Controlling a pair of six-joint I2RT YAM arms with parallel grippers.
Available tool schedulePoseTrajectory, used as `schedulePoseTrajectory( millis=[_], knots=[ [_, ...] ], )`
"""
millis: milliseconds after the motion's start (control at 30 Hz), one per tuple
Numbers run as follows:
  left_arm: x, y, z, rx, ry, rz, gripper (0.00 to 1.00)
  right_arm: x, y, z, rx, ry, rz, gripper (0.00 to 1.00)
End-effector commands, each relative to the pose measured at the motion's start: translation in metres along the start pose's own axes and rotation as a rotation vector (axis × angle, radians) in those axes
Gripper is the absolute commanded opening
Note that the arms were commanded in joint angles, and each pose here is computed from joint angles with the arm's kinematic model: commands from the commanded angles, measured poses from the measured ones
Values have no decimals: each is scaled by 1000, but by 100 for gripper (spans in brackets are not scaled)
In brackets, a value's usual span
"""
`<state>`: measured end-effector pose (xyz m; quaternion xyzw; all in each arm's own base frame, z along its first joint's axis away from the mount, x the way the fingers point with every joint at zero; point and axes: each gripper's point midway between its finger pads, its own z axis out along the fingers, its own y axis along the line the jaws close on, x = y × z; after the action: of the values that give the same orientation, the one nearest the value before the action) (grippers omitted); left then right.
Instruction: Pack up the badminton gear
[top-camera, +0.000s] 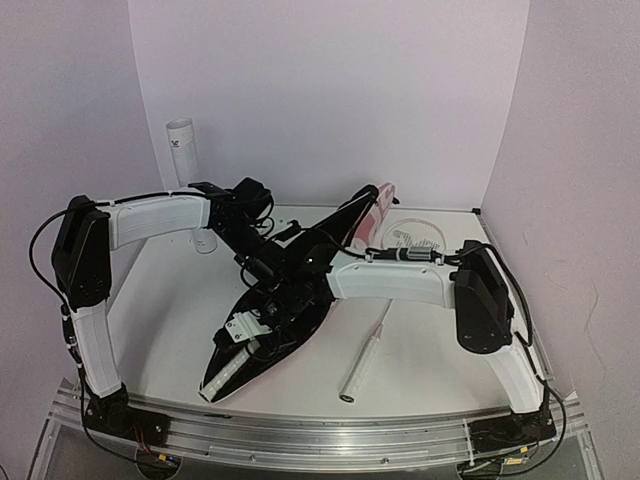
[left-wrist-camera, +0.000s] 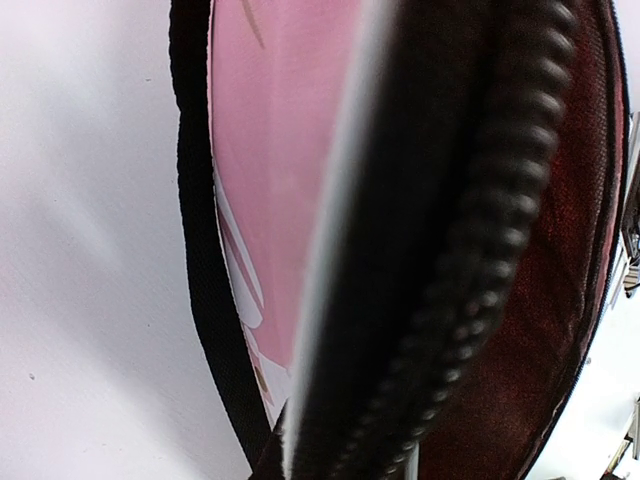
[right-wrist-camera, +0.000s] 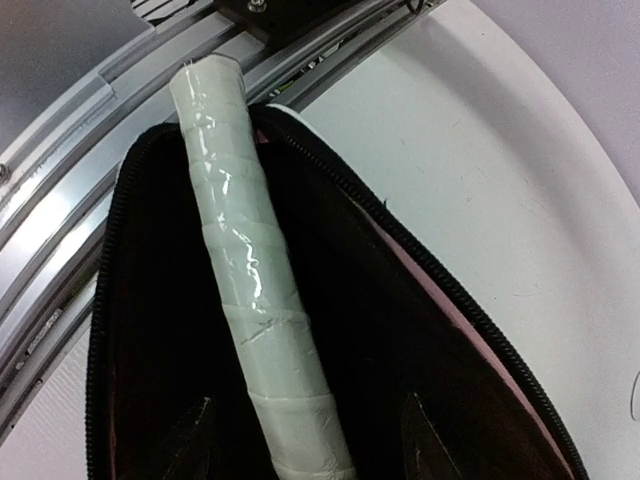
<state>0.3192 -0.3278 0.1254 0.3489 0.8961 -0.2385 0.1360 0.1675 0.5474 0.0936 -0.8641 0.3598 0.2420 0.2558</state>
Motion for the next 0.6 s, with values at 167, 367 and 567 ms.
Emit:
schedulePoseTrajectory(
  millis=[167, 367, 567],
  knots=[
    [-8, -8, -9, 23, -33, 23, 0, 17, -10, 16, 6, 72, -49, 10],
    [4, -10, -12, 30, 2, 41, 0, 40, -15, -12, 48, 152, -31, 0],
    [21, -5, -20, 30, 52, 33, 0, 67, -13, -27, 31, 190, 26, 0]
  ],
)
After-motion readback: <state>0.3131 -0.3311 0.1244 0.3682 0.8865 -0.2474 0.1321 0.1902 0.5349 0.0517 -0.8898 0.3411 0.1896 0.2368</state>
